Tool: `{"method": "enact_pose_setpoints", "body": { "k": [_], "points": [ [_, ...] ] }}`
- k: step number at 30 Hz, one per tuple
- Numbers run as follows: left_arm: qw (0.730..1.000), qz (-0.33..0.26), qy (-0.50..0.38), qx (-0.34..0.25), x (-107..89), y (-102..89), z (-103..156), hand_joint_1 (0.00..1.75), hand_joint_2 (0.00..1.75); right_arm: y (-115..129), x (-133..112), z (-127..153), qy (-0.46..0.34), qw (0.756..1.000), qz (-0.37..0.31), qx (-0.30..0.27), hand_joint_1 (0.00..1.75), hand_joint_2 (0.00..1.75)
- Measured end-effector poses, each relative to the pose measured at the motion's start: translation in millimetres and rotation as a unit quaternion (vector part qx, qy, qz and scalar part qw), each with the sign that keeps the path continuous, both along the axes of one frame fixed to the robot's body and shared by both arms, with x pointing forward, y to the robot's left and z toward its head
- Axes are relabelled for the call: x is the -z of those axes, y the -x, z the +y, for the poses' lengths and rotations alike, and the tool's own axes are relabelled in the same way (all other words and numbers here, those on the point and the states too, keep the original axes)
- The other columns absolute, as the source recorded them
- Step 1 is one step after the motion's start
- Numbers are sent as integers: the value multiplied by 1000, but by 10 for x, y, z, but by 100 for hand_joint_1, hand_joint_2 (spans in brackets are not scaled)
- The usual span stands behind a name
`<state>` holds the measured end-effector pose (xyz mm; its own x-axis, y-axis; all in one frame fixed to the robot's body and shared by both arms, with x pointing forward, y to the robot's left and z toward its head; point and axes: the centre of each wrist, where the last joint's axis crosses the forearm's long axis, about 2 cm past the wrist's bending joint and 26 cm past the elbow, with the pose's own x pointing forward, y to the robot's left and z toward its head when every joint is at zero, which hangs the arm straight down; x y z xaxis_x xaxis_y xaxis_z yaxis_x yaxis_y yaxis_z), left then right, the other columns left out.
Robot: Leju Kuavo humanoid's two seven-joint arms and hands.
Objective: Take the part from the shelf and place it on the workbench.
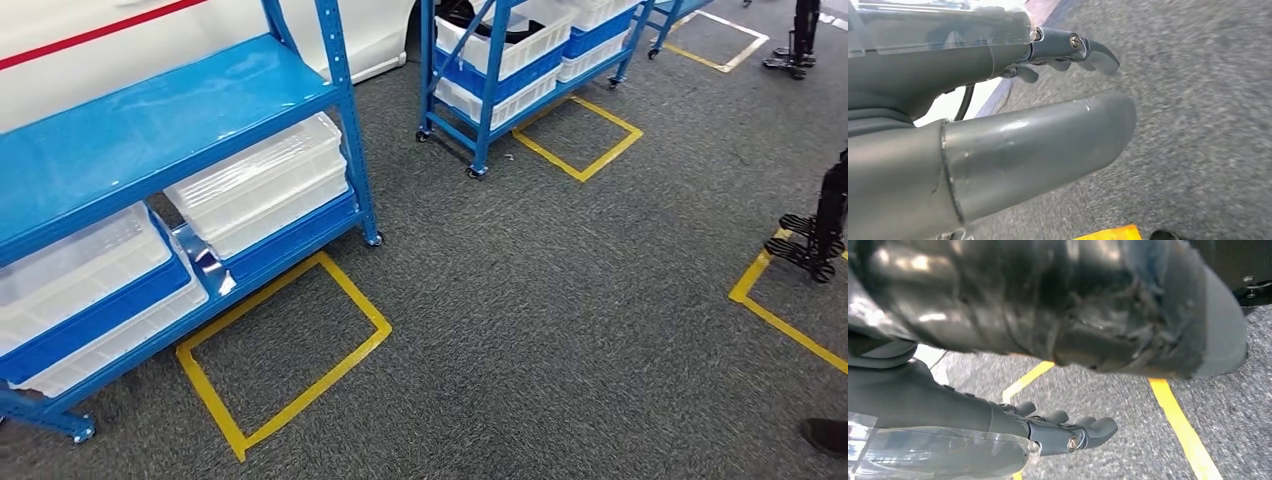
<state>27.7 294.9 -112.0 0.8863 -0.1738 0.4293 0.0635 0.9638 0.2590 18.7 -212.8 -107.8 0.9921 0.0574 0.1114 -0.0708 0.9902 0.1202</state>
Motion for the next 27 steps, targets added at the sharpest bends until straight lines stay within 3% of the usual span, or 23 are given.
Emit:
{"method": "enact_pose_setpoints", "body": {
  "k": [5, 27],
  "points": [
    [999, -25, -15, 14, -3, -12, -1, 0, 0, -20, -1, -2, 0, 1000, -2, 2, 0, 0],
    [999, -41, -10, 25, -4, -19, -73, 0, 0, -17, 1, -12, 2, 1000, -3, 4, 0, 0]
  ]
}}
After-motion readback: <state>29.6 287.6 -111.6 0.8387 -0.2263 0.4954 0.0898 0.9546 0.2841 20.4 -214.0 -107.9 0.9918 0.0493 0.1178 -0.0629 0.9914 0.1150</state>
